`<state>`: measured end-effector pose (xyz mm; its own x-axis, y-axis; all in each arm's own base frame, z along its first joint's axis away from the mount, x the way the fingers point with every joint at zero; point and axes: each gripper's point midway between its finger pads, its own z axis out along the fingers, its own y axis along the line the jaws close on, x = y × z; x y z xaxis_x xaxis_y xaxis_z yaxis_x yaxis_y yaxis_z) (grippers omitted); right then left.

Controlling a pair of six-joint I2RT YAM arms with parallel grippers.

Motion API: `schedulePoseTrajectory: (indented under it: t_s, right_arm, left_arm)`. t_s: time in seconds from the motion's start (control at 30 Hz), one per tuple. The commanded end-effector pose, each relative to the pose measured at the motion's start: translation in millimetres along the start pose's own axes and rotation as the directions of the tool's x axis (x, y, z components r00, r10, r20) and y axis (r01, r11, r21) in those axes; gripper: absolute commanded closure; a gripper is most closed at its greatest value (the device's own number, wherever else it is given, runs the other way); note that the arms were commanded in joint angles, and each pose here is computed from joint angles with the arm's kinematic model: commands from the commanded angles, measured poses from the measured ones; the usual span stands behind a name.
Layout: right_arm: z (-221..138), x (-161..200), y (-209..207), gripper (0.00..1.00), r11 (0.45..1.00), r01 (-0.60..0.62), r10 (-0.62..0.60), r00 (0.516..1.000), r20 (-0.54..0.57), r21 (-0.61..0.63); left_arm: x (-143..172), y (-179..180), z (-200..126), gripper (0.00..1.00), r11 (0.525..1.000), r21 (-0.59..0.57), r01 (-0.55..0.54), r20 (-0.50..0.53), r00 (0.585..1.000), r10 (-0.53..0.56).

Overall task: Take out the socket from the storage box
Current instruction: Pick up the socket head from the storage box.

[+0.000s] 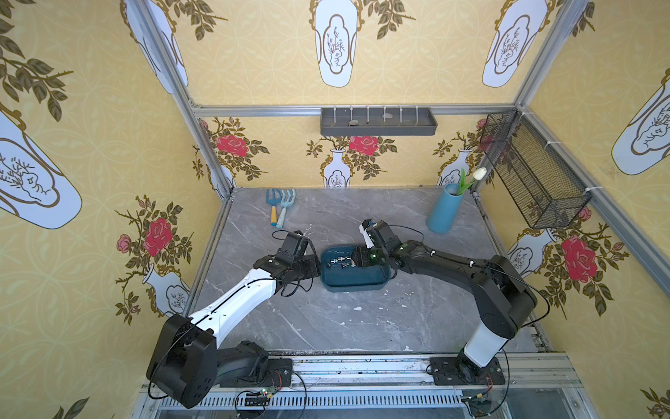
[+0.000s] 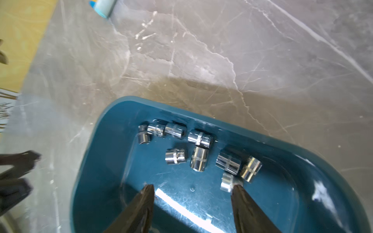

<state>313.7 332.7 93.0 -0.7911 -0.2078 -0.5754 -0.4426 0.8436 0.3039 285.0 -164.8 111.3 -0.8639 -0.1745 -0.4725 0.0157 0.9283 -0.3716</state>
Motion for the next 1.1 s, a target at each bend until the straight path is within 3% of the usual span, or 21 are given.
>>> schedulePoseTrajectory:
  t_s: [0.0, 0.17, 0.43, 1.07]
  right_arm:
    - [2, 5, -15, 0.35, 0.992, -0.024, 0.026, 1.000, -0.012, 0.120]
    - [10, 15, -16, 0.35, 0.977, -0.119, 0.125, 0.992, -0.023, 0.179]
    - [21, 27, -22, 0.37, 0.955, -0.161, 0.173, 0.985, -0.026, 0.250]
    - [45, 30, -33, 0.48, 0.958, -0.189, 0.205, 0.977, -0.053, 0.214]
  left_arm:
    - [-17, -6, 0, 0.43, 0.999, 0.031, -0.022, 0.097, 0.995, 0.019]
    - [-22, -3, 0, 0.40, 1.000, 0.021, -0.023, 0.137, 0.990, 0.020]
    - [-22, -4, 1, 0.40, 0.999, 0.027, -0.042, 0.133, 0.990, 0.038]
    - [-19, -10, 10, 0.39, 0.998, 0.061, -0.033, 0.108, 0.994, 0.026]
